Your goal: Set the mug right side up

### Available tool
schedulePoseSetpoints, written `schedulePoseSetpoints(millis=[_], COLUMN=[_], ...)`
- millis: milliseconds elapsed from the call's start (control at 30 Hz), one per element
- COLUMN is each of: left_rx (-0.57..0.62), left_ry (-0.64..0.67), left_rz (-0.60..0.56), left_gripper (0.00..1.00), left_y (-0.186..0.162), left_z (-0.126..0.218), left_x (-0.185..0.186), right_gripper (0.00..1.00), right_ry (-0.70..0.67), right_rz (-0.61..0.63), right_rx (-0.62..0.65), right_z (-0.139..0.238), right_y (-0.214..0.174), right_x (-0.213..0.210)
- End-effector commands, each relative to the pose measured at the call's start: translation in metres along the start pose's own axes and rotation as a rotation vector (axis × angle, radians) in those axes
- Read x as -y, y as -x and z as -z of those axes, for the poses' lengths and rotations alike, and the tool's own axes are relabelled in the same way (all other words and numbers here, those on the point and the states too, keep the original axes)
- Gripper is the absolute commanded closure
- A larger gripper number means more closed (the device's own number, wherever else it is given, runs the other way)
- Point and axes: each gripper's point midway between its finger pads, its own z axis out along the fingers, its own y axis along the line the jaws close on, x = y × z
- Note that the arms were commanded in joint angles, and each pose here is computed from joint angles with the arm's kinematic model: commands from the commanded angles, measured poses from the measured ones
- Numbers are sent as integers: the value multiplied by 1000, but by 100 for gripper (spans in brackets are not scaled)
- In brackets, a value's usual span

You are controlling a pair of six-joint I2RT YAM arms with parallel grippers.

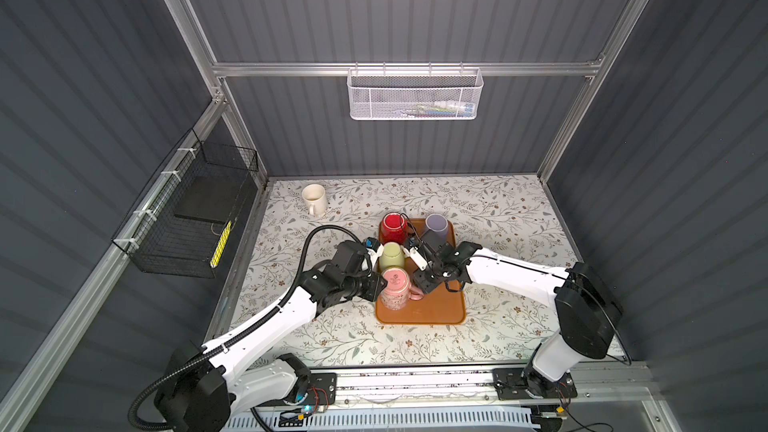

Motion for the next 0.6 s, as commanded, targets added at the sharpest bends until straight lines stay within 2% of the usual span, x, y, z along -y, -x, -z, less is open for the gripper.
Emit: schedulePoseSetpoints(millis=[0,200,567], left_rx=[30,44,69], left_ry=[6,45,84], left_rz=[2,-9,47], left_gripper=[73,74,75], left_y=[7,15,20], left_z=[-9,-24,-41], left_x=[-2,-10,-20], right_gripper=[48,49,50], right_ry=[12,46,158], right_rz=[-34,-120,-269], right_rx=[-14,-27,-11], right_z=[4,6,8], right_y=[-11,-23,-34], right_x=[-4,-11,-35])
